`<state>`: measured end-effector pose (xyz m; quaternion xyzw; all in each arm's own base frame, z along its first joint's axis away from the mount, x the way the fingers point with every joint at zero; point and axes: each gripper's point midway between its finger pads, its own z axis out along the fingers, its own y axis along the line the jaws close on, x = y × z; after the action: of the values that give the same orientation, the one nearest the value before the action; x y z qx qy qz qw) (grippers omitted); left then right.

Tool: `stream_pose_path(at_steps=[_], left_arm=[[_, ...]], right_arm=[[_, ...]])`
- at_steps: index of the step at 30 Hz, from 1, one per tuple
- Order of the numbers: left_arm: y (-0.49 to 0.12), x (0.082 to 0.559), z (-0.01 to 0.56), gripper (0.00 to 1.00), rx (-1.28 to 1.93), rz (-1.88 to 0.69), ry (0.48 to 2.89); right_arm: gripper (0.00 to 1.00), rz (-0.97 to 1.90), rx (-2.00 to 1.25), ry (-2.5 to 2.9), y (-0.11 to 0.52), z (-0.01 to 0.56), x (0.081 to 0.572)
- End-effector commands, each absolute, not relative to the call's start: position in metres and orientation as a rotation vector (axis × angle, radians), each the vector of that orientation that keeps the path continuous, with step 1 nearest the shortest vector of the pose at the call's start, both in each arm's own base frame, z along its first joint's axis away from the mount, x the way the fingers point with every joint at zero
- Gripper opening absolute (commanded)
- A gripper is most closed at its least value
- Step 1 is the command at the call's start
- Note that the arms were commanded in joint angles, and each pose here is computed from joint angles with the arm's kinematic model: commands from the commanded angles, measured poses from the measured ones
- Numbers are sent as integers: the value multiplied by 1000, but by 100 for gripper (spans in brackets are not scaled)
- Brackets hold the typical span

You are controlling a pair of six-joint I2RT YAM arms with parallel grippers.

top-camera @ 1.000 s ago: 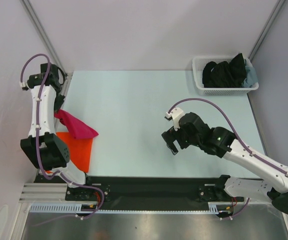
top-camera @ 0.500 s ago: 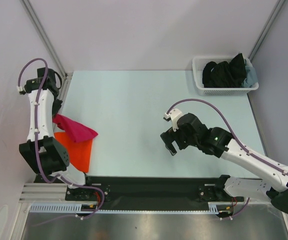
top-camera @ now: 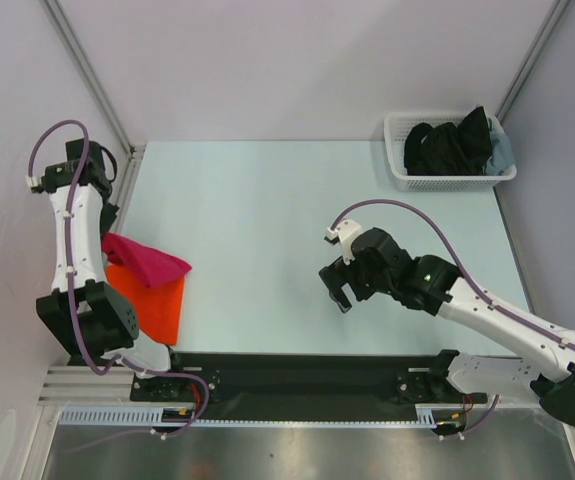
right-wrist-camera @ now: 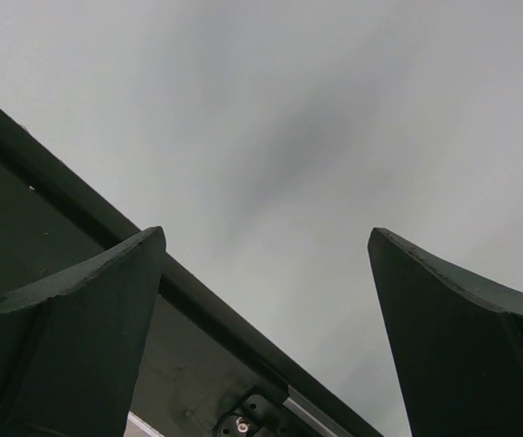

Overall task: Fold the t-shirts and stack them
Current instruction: Neatly place the folded tshirt to the corner

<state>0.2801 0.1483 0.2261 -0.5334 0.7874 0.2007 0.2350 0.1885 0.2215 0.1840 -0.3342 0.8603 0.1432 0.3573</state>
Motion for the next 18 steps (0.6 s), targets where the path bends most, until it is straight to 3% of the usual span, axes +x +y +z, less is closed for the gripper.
stream_pose_path(at_steps=[1,18], left_arm=[[159,272,246,0,-1423,572,2102],[153,254,233,0,-1411,561,2141]], right_arm=[[100,392,-837,2198,227,189,193],[100,401,-847,2215,231,179,192]])
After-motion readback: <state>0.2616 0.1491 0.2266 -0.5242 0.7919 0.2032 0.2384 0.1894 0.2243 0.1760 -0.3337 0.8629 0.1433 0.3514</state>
